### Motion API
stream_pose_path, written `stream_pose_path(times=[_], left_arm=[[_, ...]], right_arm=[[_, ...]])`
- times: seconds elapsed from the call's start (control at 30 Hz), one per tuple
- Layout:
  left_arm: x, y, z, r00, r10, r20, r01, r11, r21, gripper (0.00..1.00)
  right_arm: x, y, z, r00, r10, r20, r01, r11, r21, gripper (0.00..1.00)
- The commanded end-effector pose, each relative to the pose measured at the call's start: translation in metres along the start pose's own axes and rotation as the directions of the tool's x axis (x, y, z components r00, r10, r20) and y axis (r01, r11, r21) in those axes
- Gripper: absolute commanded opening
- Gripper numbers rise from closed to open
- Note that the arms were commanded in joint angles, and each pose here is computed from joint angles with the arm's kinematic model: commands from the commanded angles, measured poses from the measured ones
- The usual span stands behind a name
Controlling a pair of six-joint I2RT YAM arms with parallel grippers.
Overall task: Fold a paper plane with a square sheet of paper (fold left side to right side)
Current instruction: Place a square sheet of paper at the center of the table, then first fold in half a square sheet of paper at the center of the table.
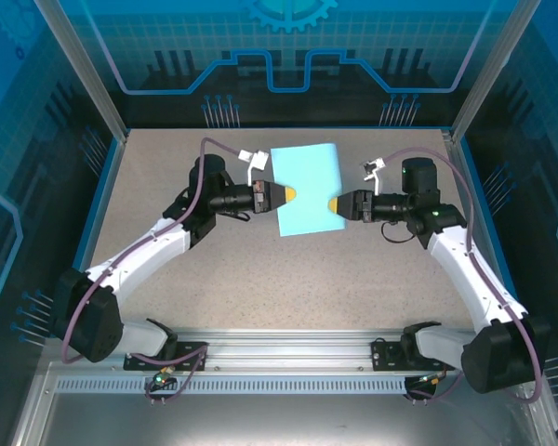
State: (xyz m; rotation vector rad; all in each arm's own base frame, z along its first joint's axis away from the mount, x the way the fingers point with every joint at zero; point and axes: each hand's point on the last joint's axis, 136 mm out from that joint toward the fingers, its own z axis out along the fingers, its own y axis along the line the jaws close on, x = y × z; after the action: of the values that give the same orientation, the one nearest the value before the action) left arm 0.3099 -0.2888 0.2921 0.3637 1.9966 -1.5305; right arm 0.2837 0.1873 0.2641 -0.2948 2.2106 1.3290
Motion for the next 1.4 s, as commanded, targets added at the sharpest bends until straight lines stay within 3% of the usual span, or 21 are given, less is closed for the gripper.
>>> stream_pose_path(times=[0.0,0.1,0.3,0.43,0.57,0.63,0.83,0.97,1.17,1.37], left_arm=[[0.044,0.057,0.003,0.988,-0.121,-0.092,0.104,0.980,-0.169,0.03],[0.074,0.096,0.005,0.964,-0.211,-0.160,0.161,0.947,-0.277,0.03],[0.118,0.164,0.002,0.890,-0.375,-0.260,0.221,0.853,-0.473,0.04],[0.138,0.194,0.001,0.845,-0.443,-0.301,0.223,0.802,-0.554,0.05],[0.143,0.205,-0.001,0.831,-0.457,-0.319,0.200,0.779,-0.594,0.08],[0.143,0.206,-0.001,0.829,-0.457,-0.324,0.194,0.776,-0.600,0.10],[0.139,0.204,0.002,0.824,-0.463,-0.327,0.202,0.778,-0.594,0.18],[0.133,0.193,0.007,0.828,-0.459,-0.323,0.228,0.801,-0.554,0.28],[0.113,0.159,0.028,0.851,-0.431,-0.301,0.284,0.859,-0.426,0.54],[0.098,0.125,0.052,0.865,-0.393,-0.313,0.298,0.903,-0.310,0.65]], right_arm=[[0.023,-0.051,-0.006,0.996,0.081,-0.041,-0.071,0.976,0.204,0.65],[0.038,-0.078,-0.006,0.990,0.130,-0.059,-0.108,0.951,0.289,0.76],[0.070,-0.123,0.009,0.960,0.244,-0.140,-0.173,0.904,0.390,0.76],[0.087,-0.136,0.037,0.937,0.314,-0.156,-0.246,0.905,0.348,0.59],[0.099,-0.147,0.065,0.921,0.345,-0.183,-0.264,0.895,0.361,0.41],[0.103,-0.151,0.079,0.915,0.350,-0.202,-0.259,0.891,0.372,0.33],[0.118,-0.172,0.104,0.892,0.385,-0.237,-0.247,0.854,0.457,0.24],[0.132,-0.185,0.107,0.873,0.415,-0.256,-0.251,0.832,0.494,0.24],[0.151,-0.199,0.104,0.845,0.455,-0.280,-0.255,0.804,0.537,0.24],[0.152,-0.199,0.104,0.844,0.454,-0.285,-0.253,0.806,0.535,0.24]])
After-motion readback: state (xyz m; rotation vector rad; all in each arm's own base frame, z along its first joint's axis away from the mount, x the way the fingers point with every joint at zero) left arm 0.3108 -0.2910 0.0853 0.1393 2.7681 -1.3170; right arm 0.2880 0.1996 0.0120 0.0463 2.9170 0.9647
